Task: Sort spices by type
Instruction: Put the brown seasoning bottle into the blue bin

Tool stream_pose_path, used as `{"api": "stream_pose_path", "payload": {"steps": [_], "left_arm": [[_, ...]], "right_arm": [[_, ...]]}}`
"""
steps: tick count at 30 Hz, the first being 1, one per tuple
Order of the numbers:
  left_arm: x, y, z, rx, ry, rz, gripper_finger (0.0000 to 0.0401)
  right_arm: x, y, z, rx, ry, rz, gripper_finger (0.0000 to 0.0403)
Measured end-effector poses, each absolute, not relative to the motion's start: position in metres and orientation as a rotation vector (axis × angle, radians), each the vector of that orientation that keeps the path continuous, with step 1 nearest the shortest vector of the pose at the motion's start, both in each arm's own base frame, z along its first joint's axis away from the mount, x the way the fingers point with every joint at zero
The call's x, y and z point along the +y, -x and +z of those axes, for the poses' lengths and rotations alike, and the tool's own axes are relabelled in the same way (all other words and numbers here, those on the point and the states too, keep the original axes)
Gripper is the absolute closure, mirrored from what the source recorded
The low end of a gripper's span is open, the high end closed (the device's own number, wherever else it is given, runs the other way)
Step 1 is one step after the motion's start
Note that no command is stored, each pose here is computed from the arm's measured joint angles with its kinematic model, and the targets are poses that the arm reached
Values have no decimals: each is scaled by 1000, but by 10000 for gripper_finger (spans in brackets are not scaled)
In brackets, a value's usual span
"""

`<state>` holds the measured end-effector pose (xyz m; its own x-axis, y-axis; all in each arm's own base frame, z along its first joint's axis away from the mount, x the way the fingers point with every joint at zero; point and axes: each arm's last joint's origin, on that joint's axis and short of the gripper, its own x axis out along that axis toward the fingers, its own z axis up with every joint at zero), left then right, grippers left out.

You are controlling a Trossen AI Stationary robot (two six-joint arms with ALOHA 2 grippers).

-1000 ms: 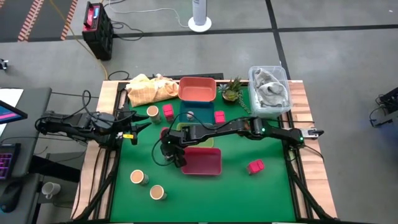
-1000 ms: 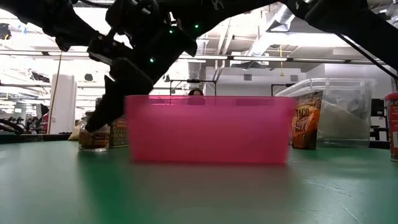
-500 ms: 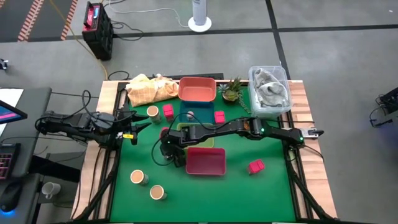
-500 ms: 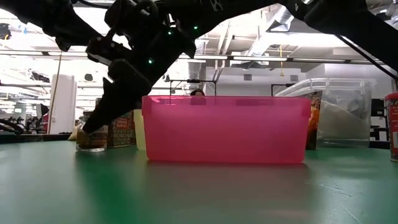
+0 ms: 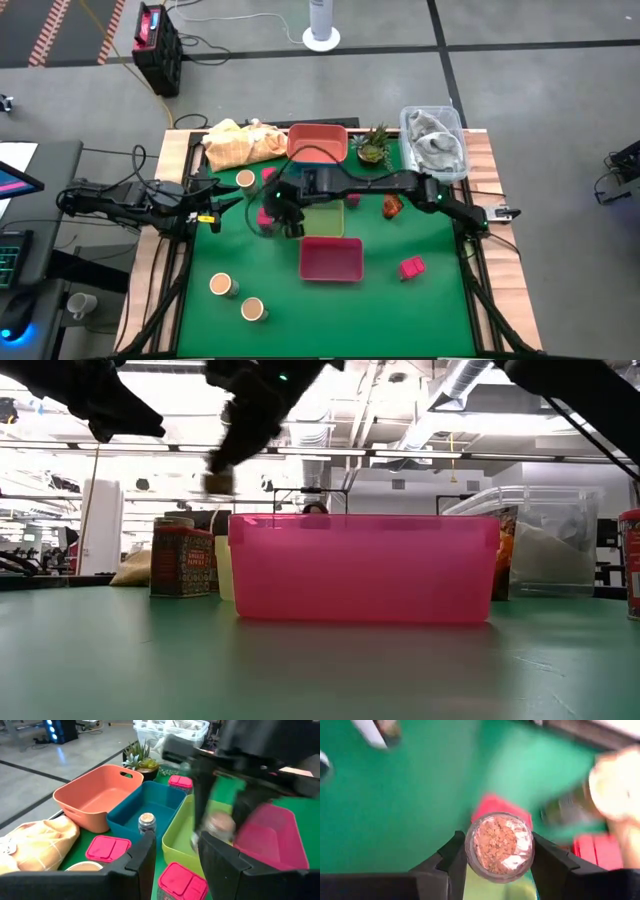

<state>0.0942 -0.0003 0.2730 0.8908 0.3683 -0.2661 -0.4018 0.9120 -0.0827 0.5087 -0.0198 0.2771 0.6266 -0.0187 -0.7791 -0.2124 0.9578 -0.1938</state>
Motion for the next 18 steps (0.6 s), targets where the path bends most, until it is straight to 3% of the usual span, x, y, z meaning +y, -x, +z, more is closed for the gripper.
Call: {"api": "stream_pose_path", "payload": {"steps": [8,18], "left_arm": [[-1,-94,273,254,152,376,264],[-2,-95,269,274,172,360,264]], "right_arm": [[-72,-484,270,1115,160,-47,206],[-96,-471,270,1197,143,-108,206]]}}
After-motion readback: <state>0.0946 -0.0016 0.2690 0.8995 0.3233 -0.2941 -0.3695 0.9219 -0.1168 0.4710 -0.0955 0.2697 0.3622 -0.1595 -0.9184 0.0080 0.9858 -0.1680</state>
